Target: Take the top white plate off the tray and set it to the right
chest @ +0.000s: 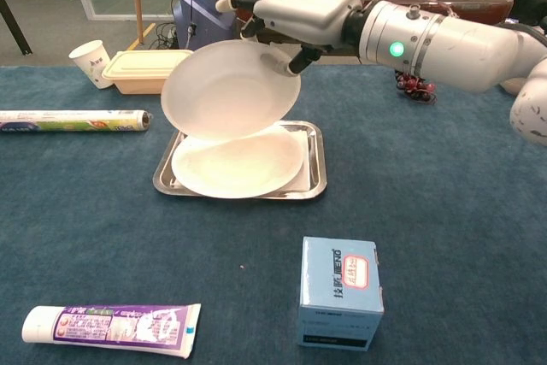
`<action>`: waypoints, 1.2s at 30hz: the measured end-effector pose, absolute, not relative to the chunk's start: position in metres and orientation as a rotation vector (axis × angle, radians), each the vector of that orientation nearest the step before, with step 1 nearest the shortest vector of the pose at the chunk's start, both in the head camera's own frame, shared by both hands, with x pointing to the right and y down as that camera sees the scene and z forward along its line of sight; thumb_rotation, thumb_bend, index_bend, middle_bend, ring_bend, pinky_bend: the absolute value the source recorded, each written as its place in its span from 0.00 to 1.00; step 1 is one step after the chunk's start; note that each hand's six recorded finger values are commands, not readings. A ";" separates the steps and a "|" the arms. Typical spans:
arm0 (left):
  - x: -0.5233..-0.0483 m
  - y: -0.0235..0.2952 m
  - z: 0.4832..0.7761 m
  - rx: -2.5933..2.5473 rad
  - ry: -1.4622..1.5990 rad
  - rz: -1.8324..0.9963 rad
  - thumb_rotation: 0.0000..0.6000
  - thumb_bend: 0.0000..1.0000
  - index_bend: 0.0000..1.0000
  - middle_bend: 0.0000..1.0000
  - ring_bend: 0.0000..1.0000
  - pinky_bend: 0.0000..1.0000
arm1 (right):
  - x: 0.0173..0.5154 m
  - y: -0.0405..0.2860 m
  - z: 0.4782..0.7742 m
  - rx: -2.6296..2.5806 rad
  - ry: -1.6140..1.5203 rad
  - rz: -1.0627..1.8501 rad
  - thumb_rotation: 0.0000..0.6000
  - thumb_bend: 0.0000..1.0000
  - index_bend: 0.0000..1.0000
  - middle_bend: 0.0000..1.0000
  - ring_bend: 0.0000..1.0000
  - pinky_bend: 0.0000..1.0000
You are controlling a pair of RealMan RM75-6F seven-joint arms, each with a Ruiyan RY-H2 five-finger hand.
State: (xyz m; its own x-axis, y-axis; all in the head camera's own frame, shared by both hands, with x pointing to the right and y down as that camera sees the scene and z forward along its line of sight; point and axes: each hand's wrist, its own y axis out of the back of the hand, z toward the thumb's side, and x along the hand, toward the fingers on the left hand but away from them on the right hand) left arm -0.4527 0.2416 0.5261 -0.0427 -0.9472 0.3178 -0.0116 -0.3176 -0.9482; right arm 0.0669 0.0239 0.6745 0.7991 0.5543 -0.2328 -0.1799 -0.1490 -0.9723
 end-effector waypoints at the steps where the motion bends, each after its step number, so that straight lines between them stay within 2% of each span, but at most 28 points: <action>1: -0.453 0.242 0.526 -1.426 1.075 -1.477 1.00 0.32 0.00 0.00 0.00 0.00 | 0.066 0.023 0.671 -1.595 -0.308 0.653 1.00 0.62 0.60 0.08 0.00 0.00; 14: -0.452 0.242 0.532 -1.424 1.053 -1.491 1.00 0.32 0.00 0.00 0.00 0.00 | 0.080 0.005 0.628 -1.525 -0.355 0.646 1.00 0.62 0.60 0.08 0.00 0.00; 28: -0.446 0.244 0.539 -1.419 1.013 -1.496 1.00 0.32 0.00 0.00 0.00 0.00 | 0.157 -0.007 0.597 -1.456 -0.428 0.736 1.00 0.62 0.60 0.08 0.00 0.00; 36: -0.443 0.244 0.542 -1.396 1.000 -1.503 1.00 0.32 0.00 0.00 0.00 0.00 | 0.200 -0.014 0.598 -1.449 -0.461 0.822 1.00 0.62 0.60 0.08 0.00 0.00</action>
State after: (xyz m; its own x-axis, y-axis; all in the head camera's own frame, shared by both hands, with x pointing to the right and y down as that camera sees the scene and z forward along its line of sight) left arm -0.4426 0.2438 0.5419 -0.0340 -0.9419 0.3342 0.0559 -0.3356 -0.9403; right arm 0.2000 -0.0136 0.5976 0.6563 0.7281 -0.1977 -0.2107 -0.0747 -0.9747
